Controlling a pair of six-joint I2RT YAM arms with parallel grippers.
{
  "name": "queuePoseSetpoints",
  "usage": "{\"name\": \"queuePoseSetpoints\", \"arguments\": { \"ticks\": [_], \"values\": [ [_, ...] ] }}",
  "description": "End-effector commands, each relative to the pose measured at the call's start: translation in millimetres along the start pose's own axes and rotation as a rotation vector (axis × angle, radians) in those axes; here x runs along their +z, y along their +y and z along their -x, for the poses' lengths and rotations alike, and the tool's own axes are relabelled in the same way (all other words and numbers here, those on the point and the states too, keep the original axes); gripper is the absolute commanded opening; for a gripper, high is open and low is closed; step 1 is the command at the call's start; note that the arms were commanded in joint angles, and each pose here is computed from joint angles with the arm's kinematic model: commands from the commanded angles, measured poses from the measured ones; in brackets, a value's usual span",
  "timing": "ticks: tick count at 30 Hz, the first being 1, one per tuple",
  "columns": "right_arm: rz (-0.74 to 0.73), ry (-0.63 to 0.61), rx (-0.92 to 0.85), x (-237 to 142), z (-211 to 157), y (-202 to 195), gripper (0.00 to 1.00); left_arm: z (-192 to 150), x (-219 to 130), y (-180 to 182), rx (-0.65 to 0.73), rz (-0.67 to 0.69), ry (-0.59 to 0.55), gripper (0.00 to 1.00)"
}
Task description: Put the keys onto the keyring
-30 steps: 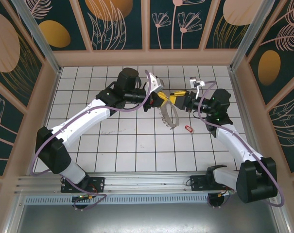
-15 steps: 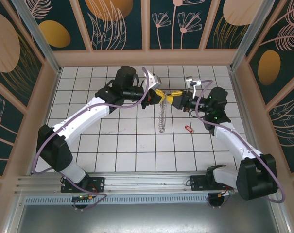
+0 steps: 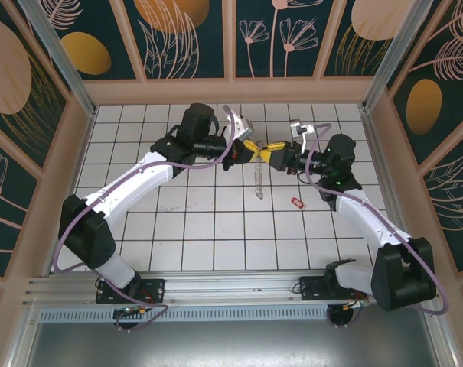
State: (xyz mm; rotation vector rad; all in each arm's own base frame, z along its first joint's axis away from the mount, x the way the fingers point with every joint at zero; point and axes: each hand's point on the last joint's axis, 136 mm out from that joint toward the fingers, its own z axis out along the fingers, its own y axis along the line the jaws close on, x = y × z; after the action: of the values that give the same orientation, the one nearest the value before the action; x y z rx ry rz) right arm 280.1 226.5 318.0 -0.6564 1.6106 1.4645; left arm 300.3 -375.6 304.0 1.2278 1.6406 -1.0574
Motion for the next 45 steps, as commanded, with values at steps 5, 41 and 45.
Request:
{"name": "queuePoseSetpoints", "arguments": {
  "ticks": [5, 41, 45],
  "values": [
    [-0.031, -0.042, -0.054, -11.4, 14.5, 5.2, 0.3, 19.9, -5.5, -8.2, 0.058, -0.049, -0.058, 0.0],
    [0.047, 0.035, -0.026, 1.2, -12.2, 7.1, 0.27, 27.4, -6.5, -11.9, 0.061, -0.084, -0.072, 0.0],
    [0.053, 0.035, -0.033, 3.5, -9.0, 8.6, 0.22, 25.0, -4.7, -12.0, 0.054, -0.097, -0.064, 0.0]
  ]
}}
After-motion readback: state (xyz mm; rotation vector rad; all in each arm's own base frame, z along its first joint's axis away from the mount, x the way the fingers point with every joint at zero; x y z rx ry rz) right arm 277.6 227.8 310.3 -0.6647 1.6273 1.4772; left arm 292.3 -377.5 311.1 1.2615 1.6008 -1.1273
